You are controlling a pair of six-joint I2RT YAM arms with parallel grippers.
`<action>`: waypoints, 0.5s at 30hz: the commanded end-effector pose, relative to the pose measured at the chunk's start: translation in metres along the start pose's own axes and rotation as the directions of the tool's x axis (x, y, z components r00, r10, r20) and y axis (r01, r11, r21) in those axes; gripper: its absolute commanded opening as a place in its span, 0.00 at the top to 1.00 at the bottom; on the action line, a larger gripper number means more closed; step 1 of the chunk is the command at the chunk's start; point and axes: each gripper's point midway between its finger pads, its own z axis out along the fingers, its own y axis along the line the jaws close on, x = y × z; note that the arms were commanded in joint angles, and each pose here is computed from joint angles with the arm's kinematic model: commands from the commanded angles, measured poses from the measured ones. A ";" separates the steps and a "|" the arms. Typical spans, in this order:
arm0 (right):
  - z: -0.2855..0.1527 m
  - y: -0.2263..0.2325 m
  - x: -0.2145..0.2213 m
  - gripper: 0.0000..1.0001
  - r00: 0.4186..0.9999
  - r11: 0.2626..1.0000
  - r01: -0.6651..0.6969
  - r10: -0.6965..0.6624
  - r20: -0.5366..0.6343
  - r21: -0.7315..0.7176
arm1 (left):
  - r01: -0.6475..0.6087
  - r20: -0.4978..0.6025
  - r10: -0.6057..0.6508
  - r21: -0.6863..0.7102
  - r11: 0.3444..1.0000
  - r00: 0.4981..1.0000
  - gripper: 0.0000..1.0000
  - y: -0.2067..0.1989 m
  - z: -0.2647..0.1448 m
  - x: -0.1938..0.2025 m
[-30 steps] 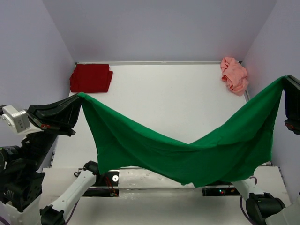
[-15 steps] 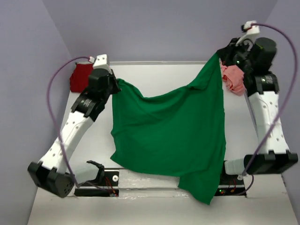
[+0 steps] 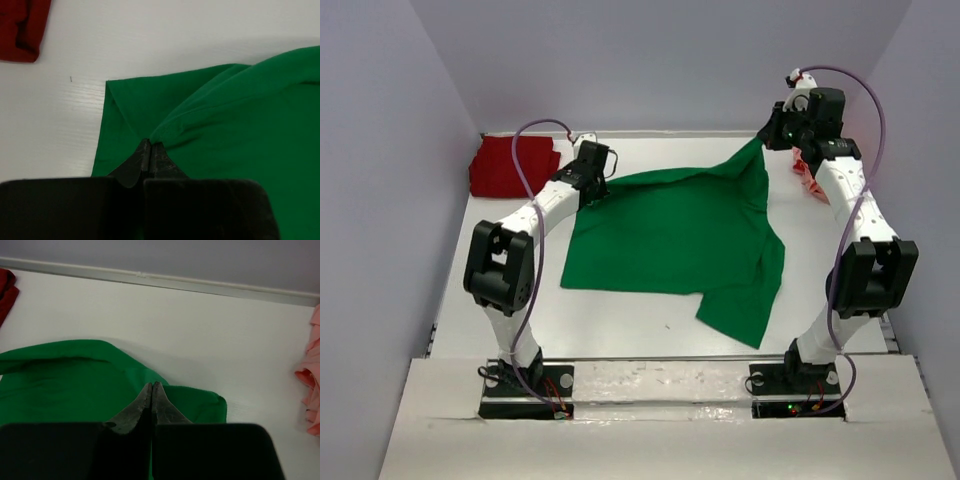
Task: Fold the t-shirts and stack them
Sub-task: Flatten the tshirt out
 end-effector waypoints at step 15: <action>0.063 -0.030 -0.006 1.00 0.999 0.999 0.031 -0.031 0.035 -0.014 | 0.084 0.135 -0.078 -0.042 0.996 0.988 1.00 0.011 0.037 -0.077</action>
